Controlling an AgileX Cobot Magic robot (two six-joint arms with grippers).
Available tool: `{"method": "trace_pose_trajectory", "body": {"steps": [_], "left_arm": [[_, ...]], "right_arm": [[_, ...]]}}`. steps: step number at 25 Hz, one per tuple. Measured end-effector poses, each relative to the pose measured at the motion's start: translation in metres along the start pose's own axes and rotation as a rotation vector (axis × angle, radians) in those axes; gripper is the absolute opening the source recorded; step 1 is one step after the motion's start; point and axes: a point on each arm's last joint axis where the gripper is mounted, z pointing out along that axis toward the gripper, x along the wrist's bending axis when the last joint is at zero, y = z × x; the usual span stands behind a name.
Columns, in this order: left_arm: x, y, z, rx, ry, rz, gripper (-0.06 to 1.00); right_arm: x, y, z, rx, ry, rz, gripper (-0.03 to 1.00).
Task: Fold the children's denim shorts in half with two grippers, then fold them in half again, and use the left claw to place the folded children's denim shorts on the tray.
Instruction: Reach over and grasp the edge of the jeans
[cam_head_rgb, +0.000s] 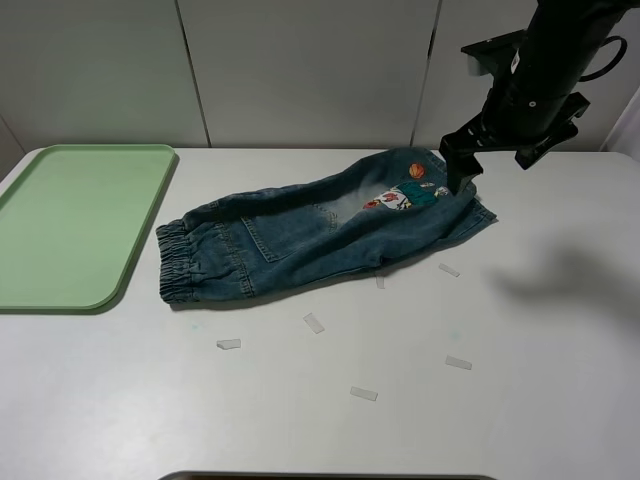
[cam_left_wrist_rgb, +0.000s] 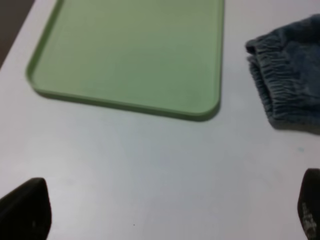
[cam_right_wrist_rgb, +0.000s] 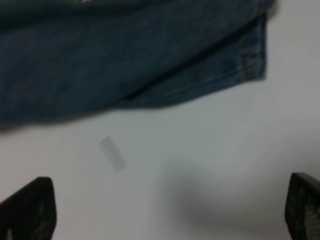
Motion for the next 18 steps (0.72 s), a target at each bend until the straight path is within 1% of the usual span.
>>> {"method": "trace_pose_trajectory", "body": {"steps": [4,9,10,12,14,18], "left_arm": [[0.0,0.0,0.0,-0.001,0.011,-0.006,0.98],[0.0,0.0,0.0,-0.001,0.011,-0.006,0.98],[0.0,0.0,0.0,-0.001,0.011,-0.006,0.98],[0.0,0.0,0.0,-0.001,0.011,-0.006,0.98],[0.0,0.0,0.0,-0.001,0.011,-0.006,0.98],[0.0,0.0,0.0,-0.001,0.011,-0.006,0.98]], "right_arm": [[-0.024,0.026,0.021,-0.004,-0.007,0.009,0.69],[-0.045,0.052,0.049,-0.024,0.039,0.019,0.69],[-0.049,0.06,0.06,-0.025,0.051,0.017,0.69],[-0.051,0.065,0.062,-0.032,0.053,0.015,0.69],[-0.053,0.072,0.071,-0.033,0.068,0.016,0.69],[-0.055,0.08,0.091,-0.023,0.069,0.003,0.69]]}}
